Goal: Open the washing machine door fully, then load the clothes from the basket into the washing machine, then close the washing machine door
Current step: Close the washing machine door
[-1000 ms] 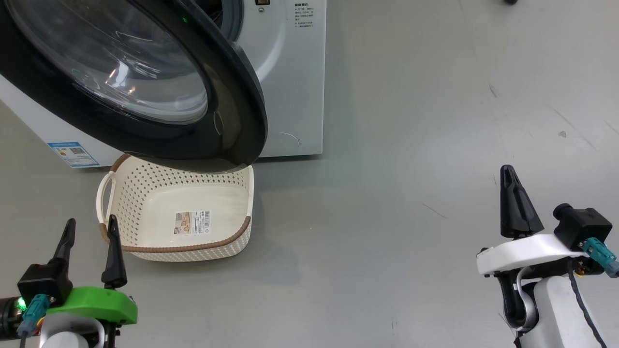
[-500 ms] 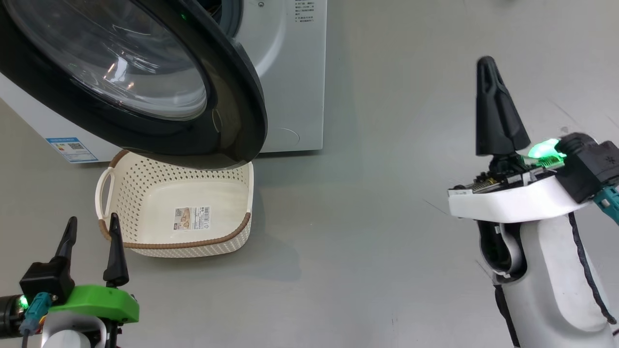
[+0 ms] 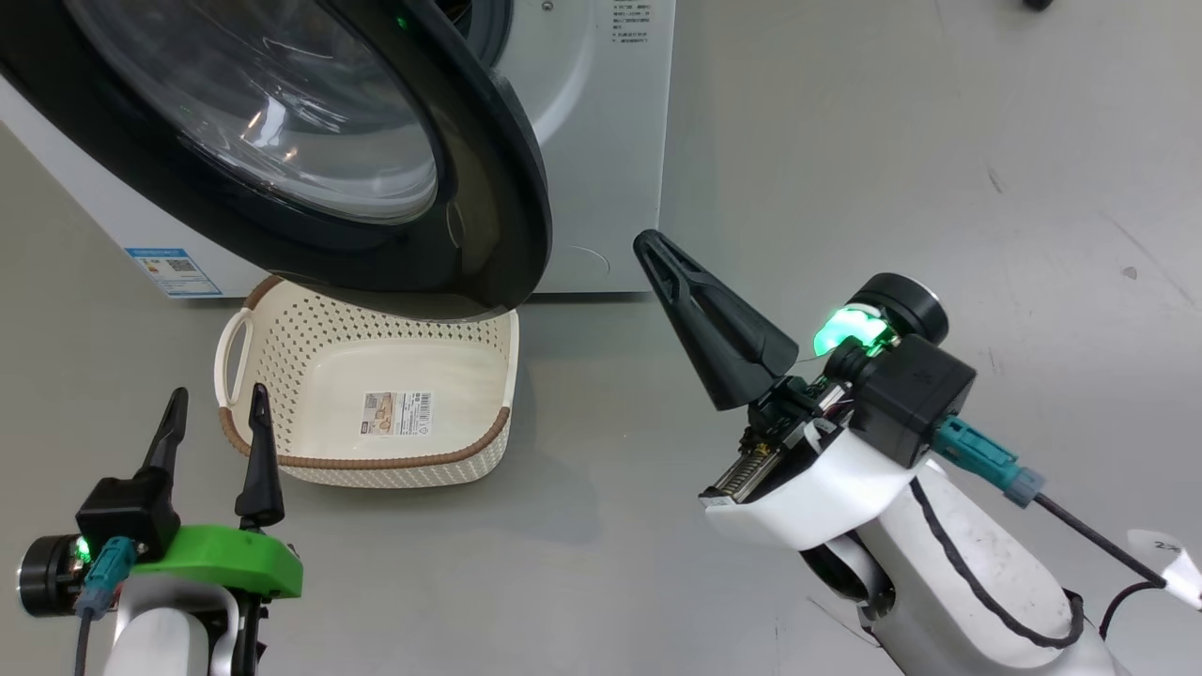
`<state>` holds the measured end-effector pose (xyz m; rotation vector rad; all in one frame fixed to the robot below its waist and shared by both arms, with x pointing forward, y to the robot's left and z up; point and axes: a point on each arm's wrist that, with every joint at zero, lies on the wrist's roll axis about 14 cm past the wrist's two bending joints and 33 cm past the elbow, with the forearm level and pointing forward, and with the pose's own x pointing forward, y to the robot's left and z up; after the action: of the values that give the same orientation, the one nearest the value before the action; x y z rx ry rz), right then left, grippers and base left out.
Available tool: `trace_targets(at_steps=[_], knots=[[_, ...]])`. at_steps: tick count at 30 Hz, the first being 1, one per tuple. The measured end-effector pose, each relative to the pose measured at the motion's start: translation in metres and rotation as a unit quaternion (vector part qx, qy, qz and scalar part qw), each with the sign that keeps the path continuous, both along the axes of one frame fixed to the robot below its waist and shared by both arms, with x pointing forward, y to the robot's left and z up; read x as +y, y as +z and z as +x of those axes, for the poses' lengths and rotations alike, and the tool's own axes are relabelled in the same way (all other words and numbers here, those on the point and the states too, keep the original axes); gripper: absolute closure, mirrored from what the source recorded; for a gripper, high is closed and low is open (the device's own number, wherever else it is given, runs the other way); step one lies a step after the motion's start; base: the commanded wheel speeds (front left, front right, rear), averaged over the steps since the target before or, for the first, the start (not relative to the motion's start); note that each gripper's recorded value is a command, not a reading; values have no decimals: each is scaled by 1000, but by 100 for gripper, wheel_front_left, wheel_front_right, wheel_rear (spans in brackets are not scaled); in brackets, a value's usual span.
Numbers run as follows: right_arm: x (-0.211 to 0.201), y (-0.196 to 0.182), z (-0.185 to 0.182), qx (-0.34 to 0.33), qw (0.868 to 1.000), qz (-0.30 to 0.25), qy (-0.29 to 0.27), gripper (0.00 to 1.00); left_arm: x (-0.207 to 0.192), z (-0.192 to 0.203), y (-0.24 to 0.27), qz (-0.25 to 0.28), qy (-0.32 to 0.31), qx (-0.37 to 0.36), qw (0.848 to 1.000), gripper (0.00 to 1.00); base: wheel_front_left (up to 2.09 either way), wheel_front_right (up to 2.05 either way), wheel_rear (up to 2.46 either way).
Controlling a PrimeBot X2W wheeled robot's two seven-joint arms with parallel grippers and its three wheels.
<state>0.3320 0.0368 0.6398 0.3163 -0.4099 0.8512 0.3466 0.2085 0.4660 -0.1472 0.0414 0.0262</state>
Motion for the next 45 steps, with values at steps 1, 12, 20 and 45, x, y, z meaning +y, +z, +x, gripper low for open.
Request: trace_targets(at_steps=[1,12,20,45], knots=[[6,-5,-2,4,1000,-7,11,100,0,1,1,0,1,-2,1000,0,0,0,0],[51,-62,-9,68,990,-71,101,100,3,3,2,0,8,-3,1000,0,0,0,0],[60,-105,5,125,979,-107,122,100,3,12,2,-1,10,-2,1000,0,0,0,0],[98,-174,84,171,960,-151,163,100,11,56,-9,-14,26,8,1000,0,0,0,0]])
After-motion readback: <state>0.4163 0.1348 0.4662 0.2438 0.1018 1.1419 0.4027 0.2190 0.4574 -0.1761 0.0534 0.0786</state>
